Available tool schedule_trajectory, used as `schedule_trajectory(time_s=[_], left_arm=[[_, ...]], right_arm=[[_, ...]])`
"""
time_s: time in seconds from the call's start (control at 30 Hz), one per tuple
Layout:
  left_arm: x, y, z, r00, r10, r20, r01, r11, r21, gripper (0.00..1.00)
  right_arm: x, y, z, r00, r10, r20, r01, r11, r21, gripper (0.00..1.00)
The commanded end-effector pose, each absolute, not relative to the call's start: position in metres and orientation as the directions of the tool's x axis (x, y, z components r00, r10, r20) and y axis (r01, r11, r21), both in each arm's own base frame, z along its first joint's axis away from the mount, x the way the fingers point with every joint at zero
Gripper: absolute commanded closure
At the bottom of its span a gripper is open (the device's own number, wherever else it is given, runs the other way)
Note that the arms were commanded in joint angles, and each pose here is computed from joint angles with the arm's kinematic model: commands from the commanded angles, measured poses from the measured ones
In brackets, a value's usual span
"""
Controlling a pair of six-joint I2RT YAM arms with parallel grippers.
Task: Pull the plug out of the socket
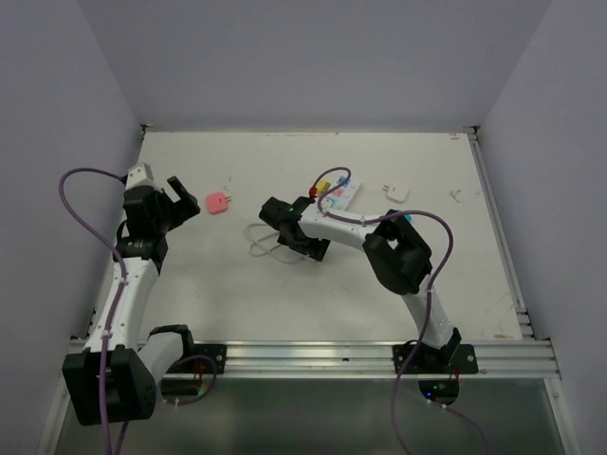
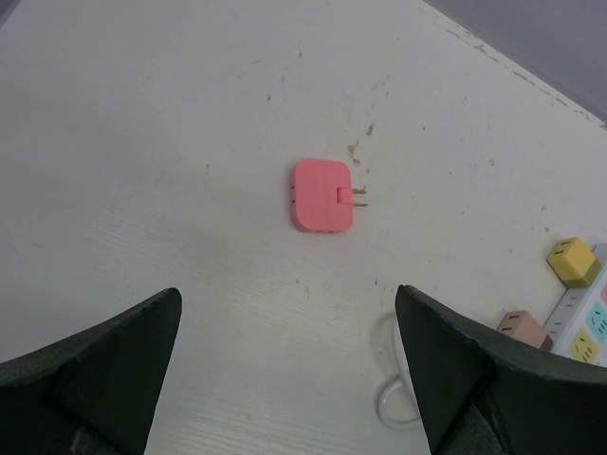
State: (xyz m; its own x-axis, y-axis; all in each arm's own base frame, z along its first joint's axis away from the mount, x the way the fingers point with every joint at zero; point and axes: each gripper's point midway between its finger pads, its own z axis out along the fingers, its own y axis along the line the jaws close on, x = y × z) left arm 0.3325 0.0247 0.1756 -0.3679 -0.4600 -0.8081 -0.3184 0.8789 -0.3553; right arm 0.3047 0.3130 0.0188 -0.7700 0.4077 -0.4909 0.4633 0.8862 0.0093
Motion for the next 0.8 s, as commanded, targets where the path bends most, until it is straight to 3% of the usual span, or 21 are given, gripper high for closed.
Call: schedule_trajectory(time_s=[0.0,0.07,0.1,0.27,0.3,0.37,0.4,0.63,0.77], left_arm=[[0.335,0.021,0.179,-0.367,-0.437,-0.821,-0.282,0.893,-0.35,0.02],[0.336,0.021,0.179,-0.364,-0.436,-0.823,-0.279,0.894,-0.35,0.02],[0.337,0.015,0.179,-0.374,-0.437,-0.818,-0.252,0.897,-0.363,0.02],[0.342,-0.014,0.176,-0.424,-0.438,-0.793,-0.105,0.893,-0.437,0.02],[0.343,-0.02,0.175,-0.434,-0.441,-0.785,-0.082,0.888,-0.453,0.03],[0.343,-0.04,0.174,-0.473,-0.443,-0.761,-0.014,0.868,-0.496,0.03],[0.343,-0.047,0.172,-0.49,-0.445,-0.749,0.004,0.858,-0.513,0.03],[0.333,-0.129,0.173,-0.601,-0.416,-0.682,0.182,0.76,-0.624,0.05],[0.323,-0.152,0.152,-0.66,-0.451,-0.6,0.148,0.705,-0.693,0.07]], right_arm=[[0.304,0.292,0.017,-0.785,0.339,-0.518,0.419,0.907,-0.043,0.22],[0.305,0.287,0.019,-0.804,0.27,-0.529,0.354,0.933,-0.062,0.31],[0.305,0.284,0.023,-0.799,0.255,-0.544,0.335,0.941,-0.05,0.43],[0.306,0.27,0.041,-0.799,0.063,-0.598,0.126,0.99,-0.063,0.69],[0.304,0.267,0.038,-0.795,0.038,-0.605,0.092,0.994,-0.058,0.79],[0.299,0.263,0.048,-0.783,-0.043,-0.62,-0.005,0.998,-0.062,0.87],[0.302,0.269,0.055,-0.764,-0.043,-0.644,-0.032,0.999,-0.028,0.96],[0.283,0.295,0.066,-0.737,-0.128,-0.663,-0.282,0.95,0.13,1.0],[0.271,0.304,0.059,-0.745,-0.13,-0.654,-0.346,0.914,0.212,1.0]])
